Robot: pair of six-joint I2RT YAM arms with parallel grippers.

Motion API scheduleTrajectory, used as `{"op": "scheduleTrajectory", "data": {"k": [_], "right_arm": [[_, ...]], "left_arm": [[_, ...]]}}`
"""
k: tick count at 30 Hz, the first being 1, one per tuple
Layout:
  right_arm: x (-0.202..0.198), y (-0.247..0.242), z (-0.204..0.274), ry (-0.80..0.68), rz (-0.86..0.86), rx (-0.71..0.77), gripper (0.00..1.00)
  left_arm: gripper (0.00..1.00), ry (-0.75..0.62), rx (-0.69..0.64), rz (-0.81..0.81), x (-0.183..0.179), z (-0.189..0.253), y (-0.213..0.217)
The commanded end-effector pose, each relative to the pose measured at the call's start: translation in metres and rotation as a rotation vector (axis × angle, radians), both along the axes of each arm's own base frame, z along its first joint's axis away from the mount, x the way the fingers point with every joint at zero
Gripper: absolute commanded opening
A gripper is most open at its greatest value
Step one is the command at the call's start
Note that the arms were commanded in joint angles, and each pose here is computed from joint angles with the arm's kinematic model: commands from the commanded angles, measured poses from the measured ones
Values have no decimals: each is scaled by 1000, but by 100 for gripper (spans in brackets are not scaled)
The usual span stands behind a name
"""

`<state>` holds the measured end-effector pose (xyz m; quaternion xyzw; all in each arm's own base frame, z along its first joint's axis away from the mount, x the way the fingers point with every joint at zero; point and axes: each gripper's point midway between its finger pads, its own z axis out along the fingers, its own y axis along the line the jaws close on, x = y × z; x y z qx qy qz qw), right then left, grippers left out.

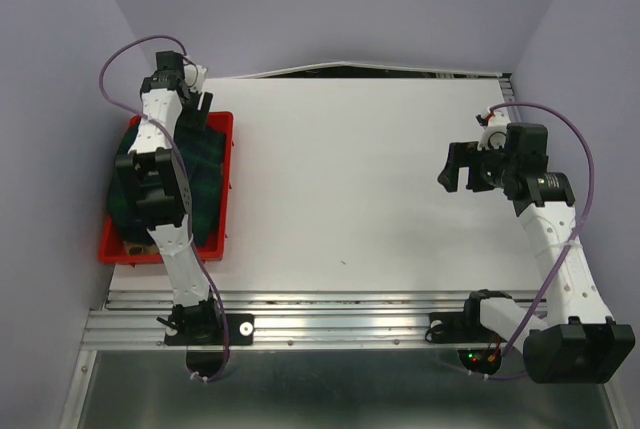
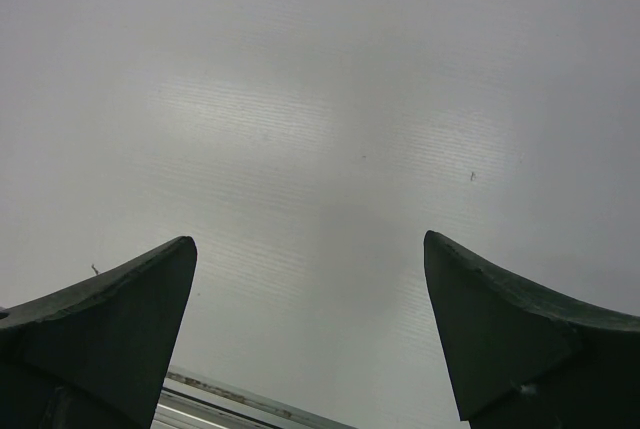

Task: Fold and stack the skirts
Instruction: Grab the skirt from the pile

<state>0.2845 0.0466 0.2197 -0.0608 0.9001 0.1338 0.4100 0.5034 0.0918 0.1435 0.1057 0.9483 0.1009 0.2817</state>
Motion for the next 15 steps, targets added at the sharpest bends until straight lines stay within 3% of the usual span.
{"op": "scheduleTrajectory", "data": {"k": [1, 4, 8, 10, 11, 14, 15], "right_arm": [[3, -1, 2, -11, -10, -3, 100], [3, -2, 2, -14, -17, -7, 100], [3, -2, 5, -21, -20, -8, 100], [3, -3, 8, -31, -23, -9, 100], [3, -3, 9, -32, -26, -8, 100], [3, -2, 14, -47, -25, -5, 100], [3, -2, 16, -52, -23, -3, 100]], "left_arm": [[82, -13, 53, 38, 8, 2, 12], [74, 14, 69, 47, 5, -9, 15], [33, 2, 49, 32, 2, 0, 10], [7, -53, 24, 18, 0, 28, 4], [0, -79, -10, 0, 0, 40, -4], [0, -209, -119, -97, -9, 106, -32], [0, -297, -132, -123, -18, 147, -40]]}}
